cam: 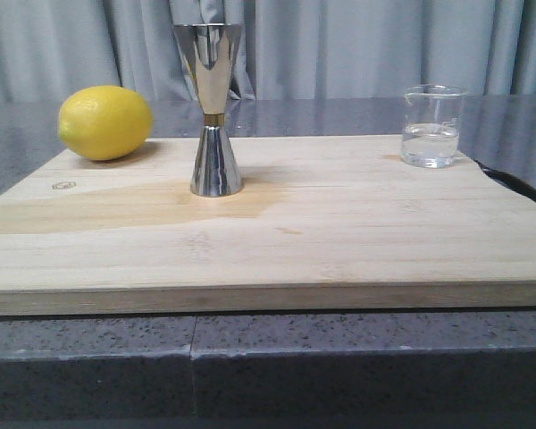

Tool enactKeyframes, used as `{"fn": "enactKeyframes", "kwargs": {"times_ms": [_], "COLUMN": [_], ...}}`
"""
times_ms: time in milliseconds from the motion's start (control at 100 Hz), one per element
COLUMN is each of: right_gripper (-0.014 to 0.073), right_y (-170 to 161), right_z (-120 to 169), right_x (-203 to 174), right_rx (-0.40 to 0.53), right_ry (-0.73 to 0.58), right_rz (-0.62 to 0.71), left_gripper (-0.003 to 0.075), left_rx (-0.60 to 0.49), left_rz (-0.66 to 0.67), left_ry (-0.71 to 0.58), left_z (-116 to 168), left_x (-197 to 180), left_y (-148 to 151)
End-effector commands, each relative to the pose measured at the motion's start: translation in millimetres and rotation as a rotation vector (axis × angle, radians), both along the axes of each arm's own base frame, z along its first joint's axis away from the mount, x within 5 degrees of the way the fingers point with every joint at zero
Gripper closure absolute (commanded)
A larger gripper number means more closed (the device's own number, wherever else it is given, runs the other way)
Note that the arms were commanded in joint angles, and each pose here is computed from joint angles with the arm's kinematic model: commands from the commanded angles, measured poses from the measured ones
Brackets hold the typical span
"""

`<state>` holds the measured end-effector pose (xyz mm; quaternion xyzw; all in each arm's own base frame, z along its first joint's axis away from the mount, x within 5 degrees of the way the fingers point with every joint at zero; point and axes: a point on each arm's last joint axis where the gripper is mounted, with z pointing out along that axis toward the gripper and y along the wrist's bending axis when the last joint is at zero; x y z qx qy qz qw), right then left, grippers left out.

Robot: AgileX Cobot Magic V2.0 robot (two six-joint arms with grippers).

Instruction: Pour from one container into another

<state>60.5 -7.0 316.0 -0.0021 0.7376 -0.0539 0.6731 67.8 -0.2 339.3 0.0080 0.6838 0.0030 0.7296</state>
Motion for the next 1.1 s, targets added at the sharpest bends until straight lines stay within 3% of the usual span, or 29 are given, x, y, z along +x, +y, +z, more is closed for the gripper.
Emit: {"fn": "enactKeyframes", "kwargs": {"times_ms": [0,670,760,810,910,1000,1030,1090], "right_gripper": [0.0666,0.0664,0.0612,0.0529,0.0304,0.0101,0.0058,0.0003], "right_y": [0.5,0.3,0.2,0.2,0.2,0.2,0.2,0.2], "right_z": [18.3,16.9,16.7,16.7,16.7,16.7,16.7,16.7], "right_x": [2.6,2.9,2.9,2.9,2.9,2.9,2.9,2.9], "right_rx": [-0.032,-0.029,-0.027,-0.027,-0.027,-0.027,-0.027,-0.027], "right_ry": [-0.092,-0.076,-0.074,-0.074,-0.074,-0.074,-0.074,-0.074], "right_rz": [0.005,0.002,0.002,0.002,0.002,0.002,0.002,0.002], "left_gripper": [0.0739,0.0739,0.0739,0.0734,0.061,0.037,0.0277,0.0164], "left_rx": [0.004,0.002,0.0,-0.006,0.0,0.002,0.002,-0.004], "left_rz": [-0.002,-0.003,-0.004,-0.004,-0.003,-0.002,-0.002,-0.003], "left_ry": [-0.079,-0.083,-0.075,-0.059,-0.029,-0.008,-0.005,-0.005], "left_z": [16.4,16.9,16.2,14.4,10.9,9.0,8.8,8.8], "left_x": [4.0,4.8,5.8,7.6,12.2,15.4,16.0,16.0], "left_y": [-0.4,-0.5,-0.5,-0.5,-0.5,-0.5,-0.5,-0.6]}}
